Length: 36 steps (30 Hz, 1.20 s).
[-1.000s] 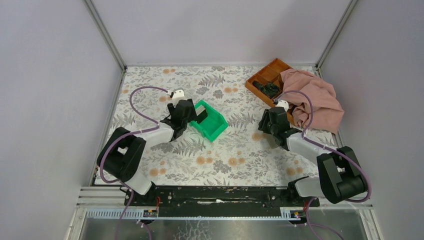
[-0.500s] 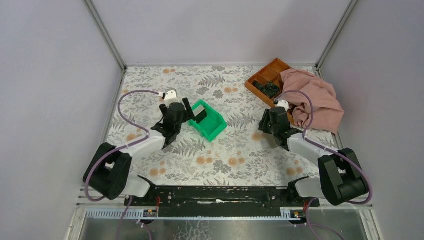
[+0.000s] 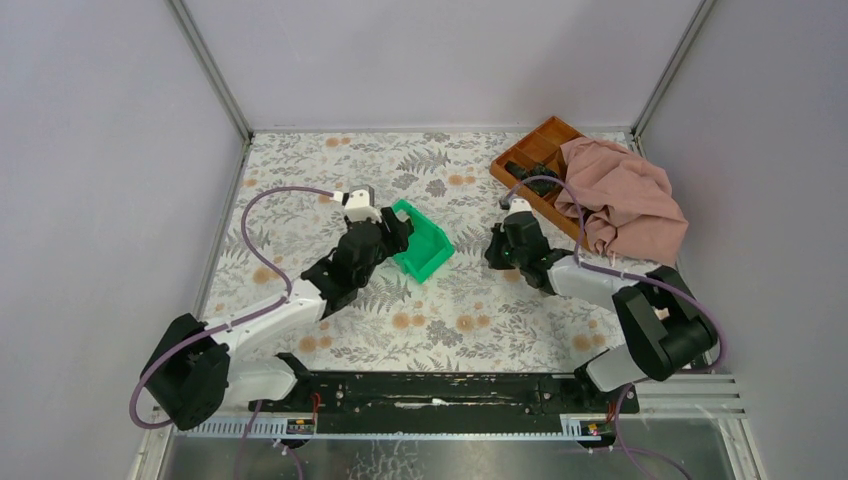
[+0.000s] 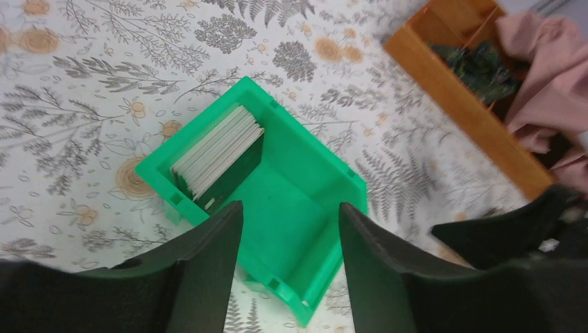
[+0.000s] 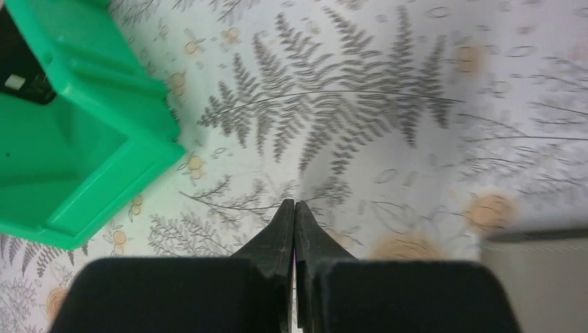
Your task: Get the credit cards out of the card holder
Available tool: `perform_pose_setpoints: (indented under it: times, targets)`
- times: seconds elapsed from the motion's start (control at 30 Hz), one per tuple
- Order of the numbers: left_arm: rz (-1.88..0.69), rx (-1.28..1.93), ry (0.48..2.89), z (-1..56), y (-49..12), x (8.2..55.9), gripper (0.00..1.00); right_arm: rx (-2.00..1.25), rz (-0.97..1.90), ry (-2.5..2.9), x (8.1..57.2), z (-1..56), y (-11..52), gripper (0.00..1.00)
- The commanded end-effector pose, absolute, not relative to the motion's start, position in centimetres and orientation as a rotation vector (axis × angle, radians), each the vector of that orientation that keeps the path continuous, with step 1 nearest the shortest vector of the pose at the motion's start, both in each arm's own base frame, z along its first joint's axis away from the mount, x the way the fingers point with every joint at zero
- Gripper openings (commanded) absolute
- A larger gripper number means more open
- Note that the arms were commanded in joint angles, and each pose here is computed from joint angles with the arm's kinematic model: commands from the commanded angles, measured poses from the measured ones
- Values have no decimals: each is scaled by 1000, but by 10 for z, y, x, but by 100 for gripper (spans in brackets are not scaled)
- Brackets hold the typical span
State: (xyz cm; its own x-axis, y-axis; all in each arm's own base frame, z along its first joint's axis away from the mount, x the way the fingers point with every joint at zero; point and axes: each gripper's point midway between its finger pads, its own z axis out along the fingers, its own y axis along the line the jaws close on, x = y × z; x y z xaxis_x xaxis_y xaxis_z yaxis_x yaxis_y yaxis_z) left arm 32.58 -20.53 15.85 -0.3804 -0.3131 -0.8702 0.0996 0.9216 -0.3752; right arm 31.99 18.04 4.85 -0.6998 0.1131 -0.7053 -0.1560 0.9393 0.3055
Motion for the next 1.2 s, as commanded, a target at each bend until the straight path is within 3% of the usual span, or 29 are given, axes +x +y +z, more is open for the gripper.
perform_pose_setpoints:
  times: [0.0, 0.1, 0.23, 0.8, 1.17]
  targets:
    - [-402, -195, 1886, 171, -193, 325, 69, -159, 502, 2292, 323, 55, 220, 0]
    - [-385, -198, 1883, 171, -190, 325, 87, -206, 487, 2309, 319, 48, 234, 0]
    - [-343, -201, 1907, 154, -184, 324, 96, -238, 496, 2320, 315, 44, 245, 0]
    - [-324, -247, 1840, 163, -167, 320, 98, -414, 500, 2400, 296, 12, 314, 0]
    - [-319, -251, 1844, 162, -166, 319, 99, -455, 430, 2395, 314, 18, 336, 0]
